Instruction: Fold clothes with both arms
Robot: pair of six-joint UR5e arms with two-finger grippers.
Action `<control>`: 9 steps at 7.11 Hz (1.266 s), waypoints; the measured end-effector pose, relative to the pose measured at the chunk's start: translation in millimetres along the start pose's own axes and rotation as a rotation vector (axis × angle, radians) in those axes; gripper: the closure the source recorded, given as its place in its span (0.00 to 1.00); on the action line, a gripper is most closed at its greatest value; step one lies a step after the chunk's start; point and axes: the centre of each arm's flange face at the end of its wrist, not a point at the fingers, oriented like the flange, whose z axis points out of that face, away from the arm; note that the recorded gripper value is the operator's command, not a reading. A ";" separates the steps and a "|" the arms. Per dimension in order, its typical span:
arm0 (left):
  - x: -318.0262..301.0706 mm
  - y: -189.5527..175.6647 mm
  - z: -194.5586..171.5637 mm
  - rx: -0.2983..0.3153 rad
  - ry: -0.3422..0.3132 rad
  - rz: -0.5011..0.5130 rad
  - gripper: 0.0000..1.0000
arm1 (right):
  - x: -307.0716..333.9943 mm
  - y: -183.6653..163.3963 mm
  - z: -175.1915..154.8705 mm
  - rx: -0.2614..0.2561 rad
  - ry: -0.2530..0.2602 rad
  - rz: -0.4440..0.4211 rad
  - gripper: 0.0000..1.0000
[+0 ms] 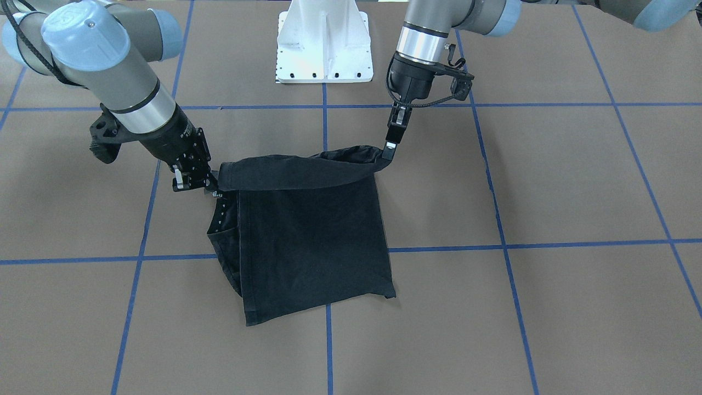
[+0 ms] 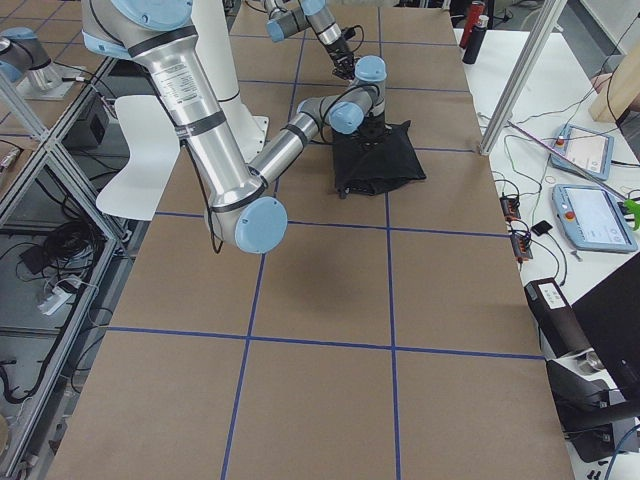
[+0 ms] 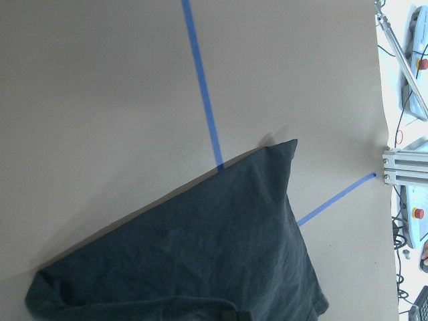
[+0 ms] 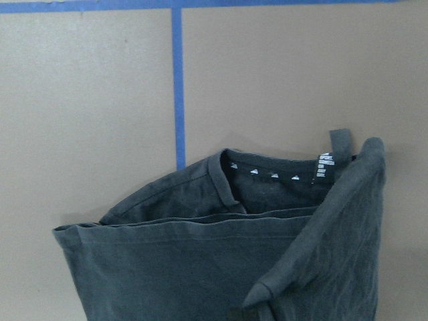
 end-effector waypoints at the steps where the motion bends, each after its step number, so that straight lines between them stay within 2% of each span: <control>1: 14.8 -5.7 16.5 0.022 0.005 0.009 1.00 | -29.3 5.6 6.8 0.009 0.010 -0.002 1.00; 3: 41.2 -11.9 54.1 0.046 0.022 0.018 1.00 | -77.1 20.7 31.2 0.032 0.026 -0.016 1.00; 5: 68.8 -35.6 108.8 0.066 0.036 0.048 0.73 | -117.0 11.9 77.1 0.028 0.016 -0.052 1.00; 6: 90.8 -54.1 147.2 0.082 0.045 0.070 0.17 | -137.3 2.3 94.6 0.036 0.008 -0.085 0.01; 7: 110.5 -76.3 181.1 0.098 0.062 0.099 0.00 | -160.8 -0.7 105.6 0.056 -0.005 -0.130 0.00; 8: 126.2 -101.2 199.9 0.109 0.086 0.137 0.00 | -186.6 3.5 109.0 0.075 -0.030 -0.195 0.00; 9: 138.2 -118.7 205.0 0.113 0.101 0.163 0.00 | -211.7 1.8 97.3 0.077 -0.039 -0.270 0.00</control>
